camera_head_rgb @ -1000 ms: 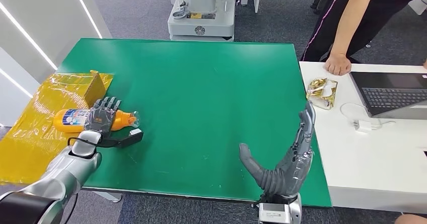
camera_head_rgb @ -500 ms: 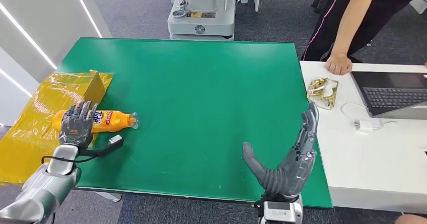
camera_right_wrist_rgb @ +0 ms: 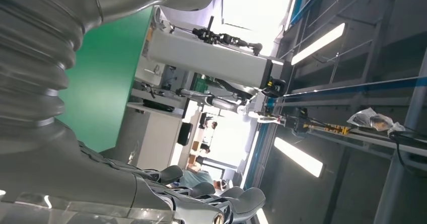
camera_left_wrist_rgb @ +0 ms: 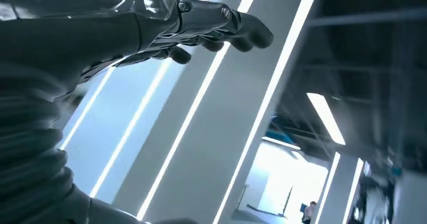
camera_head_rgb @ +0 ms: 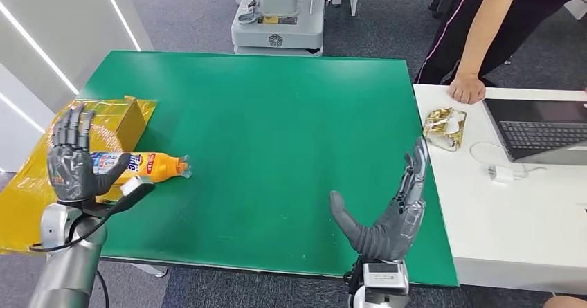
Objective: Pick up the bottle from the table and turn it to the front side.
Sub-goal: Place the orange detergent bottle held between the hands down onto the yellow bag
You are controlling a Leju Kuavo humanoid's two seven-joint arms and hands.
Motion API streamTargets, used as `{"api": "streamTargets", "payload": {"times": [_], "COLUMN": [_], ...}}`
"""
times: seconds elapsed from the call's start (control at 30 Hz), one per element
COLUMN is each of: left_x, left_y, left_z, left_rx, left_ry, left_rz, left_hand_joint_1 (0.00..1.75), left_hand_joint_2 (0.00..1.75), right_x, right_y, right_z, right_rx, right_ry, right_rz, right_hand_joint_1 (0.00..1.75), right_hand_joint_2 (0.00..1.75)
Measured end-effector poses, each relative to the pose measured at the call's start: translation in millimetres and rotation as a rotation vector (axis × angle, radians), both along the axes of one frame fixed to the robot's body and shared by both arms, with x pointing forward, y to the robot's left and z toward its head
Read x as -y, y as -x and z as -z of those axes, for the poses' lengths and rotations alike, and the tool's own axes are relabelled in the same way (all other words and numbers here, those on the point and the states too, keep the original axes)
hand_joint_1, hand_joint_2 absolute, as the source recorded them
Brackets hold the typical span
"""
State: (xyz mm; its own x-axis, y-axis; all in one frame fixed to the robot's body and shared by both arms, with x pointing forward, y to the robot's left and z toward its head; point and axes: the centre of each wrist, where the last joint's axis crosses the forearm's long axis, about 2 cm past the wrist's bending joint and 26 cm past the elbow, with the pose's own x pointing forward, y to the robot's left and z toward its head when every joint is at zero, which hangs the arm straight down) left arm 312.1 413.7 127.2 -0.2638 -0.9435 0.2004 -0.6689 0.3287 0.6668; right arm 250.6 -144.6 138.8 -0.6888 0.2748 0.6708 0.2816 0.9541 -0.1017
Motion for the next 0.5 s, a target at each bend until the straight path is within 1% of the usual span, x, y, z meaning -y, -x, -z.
{"api": "streamTargets", "payload": {"times": [0.1, 0.17, 0.27, 0.4, 0.5], "left_x": [18.9, 31.3, 52.7, 91.8, 129.1], "left_y": [-2.7, -5.6, -11.6, -18.0, -22.8], "left_z": [-4.7, -4.8, -2.3, 1.0, -5.3], "left_rx": [0.071, 0.068, 0.045, 0.027, 0.028], "left_ry": [0.226, 0.301, 0.430, 0.651, 0.783], "left_rz": [0.031, 0.073, 0.181, 0.321, 0.432], "left_hand_joint_1": [0.00, 0.00, 0.00, 0.00, 0.00], "left_hand_joint_2": [1.75, 1.75, 1.75, 1.75, 1.75], "right_x": [-1.8, -2.8, -4.4, -7.2, -9.5], "right_y": [-0.9, -1.4, -2.6, -3.8, -3.8], "right_z": [0.6, 0.7, 0.7, 0.6, 0.1], "right_rx": [-0.002, -0.003, -0.008, -0.008, 0.002], "right_ry": [0.003, 0.003, -0.004, -0.003, 0.017], "right_rz": [-0.007, -0.012, -0.019, -0.030, -0.039], "right_hand_joint_1": [0.00, 0.00, 0.00, 0.00, 0.00], "right_hand_joint_2": [1.75, 1.75, 1.75, 1.75, 1.75]}}
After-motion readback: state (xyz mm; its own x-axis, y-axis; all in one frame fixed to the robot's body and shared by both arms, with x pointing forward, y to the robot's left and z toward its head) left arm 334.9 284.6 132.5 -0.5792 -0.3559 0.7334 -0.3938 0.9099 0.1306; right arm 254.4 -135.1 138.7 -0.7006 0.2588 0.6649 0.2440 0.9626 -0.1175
